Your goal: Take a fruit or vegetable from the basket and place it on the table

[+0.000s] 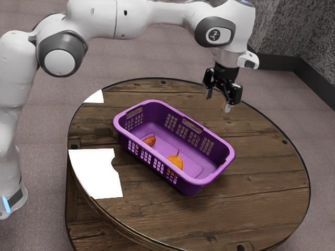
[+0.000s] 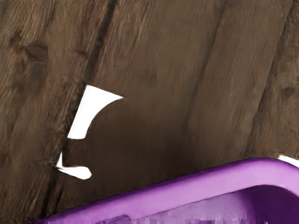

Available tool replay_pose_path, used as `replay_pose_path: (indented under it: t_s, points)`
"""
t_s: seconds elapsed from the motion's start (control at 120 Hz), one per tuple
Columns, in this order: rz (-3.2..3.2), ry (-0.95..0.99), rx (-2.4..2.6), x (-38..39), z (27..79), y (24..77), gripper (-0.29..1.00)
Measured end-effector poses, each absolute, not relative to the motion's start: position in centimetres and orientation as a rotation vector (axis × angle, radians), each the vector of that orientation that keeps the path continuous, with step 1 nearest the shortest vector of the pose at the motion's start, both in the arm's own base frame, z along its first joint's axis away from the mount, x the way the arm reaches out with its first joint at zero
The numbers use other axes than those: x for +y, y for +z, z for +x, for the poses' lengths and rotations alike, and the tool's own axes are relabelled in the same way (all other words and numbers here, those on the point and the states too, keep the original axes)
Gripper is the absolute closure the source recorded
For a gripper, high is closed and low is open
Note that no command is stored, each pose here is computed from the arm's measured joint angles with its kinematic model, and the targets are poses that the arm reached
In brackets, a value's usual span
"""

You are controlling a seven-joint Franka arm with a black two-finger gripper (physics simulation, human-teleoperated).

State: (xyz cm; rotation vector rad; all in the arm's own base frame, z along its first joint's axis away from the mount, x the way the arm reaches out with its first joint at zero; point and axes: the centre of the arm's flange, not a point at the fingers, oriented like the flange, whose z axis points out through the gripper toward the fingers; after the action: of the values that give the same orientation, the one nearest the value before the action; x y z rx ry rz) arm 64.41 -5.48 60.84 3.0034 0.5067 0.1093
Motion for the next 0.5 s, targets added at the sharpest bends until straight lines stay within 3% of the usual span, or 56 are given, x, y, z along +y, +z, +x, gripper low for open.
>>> replay_pose_path:
  t_s: [0.083, 0.242, 0.5]
  points:
    - [2.986, 0.084, 0.508, -8.7, 60.2, 63.6, 0.00]
    - [2.957, -0.056, 0.638, -11.3, 52.8, 63.3, 0.00]
    - [2.835, -0.154, 1.072, -3.6, 51.4, 60.9, 0.00]
